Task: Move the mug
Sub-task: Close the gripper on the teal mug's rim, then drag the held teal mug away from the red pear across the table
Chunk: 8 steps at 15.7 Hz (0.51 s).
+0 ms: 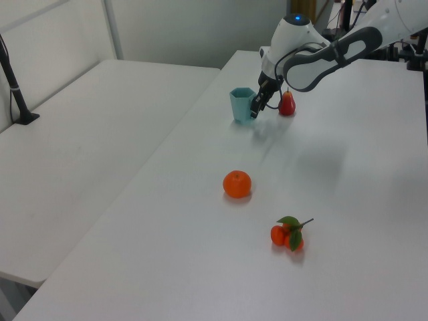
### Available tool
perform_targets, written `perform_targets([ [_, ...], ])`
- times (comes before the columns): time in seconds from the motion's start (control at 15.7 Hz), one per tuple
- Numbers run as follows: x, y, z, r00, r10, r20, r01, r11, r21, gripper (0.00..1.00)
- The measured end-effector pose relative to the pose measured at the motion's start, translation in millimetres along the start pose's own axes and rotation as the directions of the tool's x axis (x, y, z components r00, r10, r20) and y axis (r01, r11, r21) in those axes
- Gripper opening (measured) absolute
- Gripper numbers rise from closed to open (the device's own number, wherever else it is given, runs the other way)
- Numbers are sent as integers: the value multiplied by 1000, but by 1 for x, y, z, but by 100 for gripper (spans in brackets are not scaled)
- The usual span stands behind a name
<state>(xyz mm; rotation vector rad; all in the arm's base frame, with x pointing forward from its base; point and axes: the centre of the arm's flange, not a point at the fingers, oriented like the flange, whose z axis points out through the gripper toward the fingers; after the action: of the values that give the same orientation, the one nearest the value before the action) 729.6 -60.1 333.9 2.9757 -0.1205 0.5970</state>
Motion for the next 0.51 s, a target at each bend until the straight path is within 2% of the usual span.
perform_targets([
  [0.13, 1, 0, -1, 1000, 1, -3, -1, 1000, 0, 24],
  [0.51, 7, 0, -10, 1000, 5, -21, -5, 1000, 2, 22],
])
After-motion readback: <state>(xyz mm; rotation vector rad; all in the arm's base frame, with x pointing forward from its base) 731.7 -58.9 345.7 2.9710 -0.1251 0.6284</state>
